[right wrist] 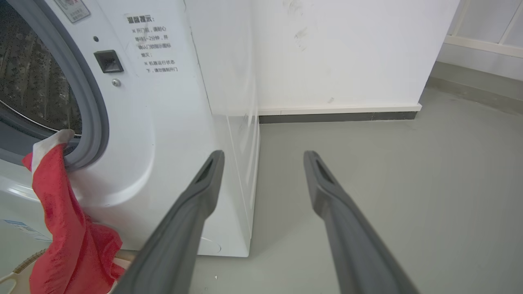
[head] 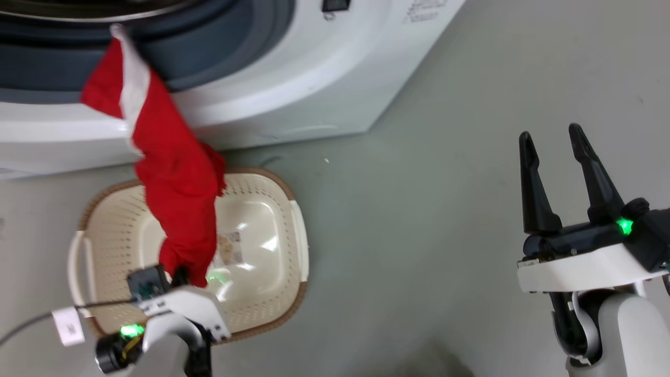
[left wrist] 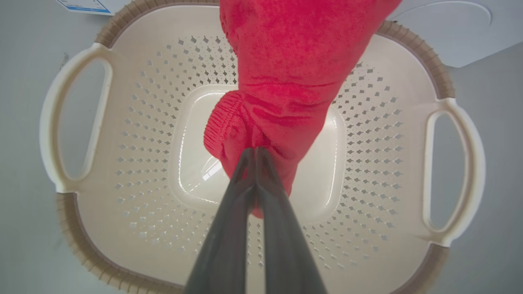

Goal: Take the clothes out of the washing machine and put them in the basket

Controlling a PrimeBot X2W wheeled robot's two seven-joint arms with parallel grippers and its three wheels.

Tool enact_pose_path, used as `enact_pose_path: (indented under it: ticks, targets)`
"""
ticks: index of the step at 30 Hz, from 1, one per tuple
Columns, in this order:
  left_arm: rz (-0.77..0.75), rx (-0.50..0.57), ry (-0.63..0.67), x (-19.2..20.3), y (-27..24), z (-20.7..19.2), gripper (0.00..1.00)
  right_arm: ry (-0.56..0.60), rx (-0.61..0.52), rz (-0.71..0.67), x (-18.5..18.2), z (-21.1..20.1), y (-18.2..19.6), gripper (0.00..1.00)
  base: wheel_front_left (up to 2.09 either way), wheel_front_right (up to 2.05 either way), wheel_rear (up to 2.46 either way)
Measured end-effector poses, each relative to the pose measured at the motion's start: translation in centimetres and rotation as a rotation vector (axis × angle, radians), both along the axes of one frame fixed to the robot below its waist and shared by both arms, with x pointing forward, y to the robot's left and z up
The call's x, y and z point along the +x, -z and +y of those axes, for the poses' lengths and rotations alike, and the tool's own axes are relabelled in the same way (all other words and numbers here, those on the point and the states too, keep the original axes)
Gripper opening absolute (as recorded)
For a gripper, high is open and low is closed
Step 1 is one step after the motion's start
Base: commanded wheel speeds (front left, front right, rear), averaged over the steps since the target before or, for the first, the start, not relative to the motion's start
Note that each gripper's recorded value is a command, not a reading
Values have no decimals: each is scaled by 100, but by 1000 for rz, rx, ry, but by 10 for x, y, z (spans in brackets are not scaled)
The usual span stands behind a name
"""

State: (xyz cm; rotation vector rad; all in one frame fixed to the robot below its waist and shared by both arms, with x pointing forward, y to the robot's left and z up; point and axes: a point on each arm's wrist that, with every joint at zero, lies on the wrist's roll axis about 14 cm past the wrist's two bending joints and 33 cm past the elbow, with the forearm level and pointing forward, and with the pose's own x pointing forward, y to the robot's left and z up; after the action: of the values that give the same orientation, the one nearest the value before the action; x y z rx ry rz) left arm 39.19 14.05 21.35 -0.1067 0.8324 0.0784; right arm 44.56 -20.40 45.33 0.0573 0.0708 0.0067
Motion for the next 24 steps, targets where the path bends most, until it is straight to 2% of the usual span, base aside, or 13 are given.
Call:
enact_pose_path:
  ticks: [14, 23, 24]
  targets:
    - [74, 57, 5, 64, 72, 9, 0, 79, -26, 122, 1, -33, 59, 100, 0, 0, 0]
    - [121, 77, 13, 75, 102, 8, 0, 101, -50, 167, -1, -45, 79, 100, 0, 0, 0]
    - [125, 81, 25, 77, 103, 8, 9, 101, -50, 168, 0, -46, 80, 100, 0, 0, 0]
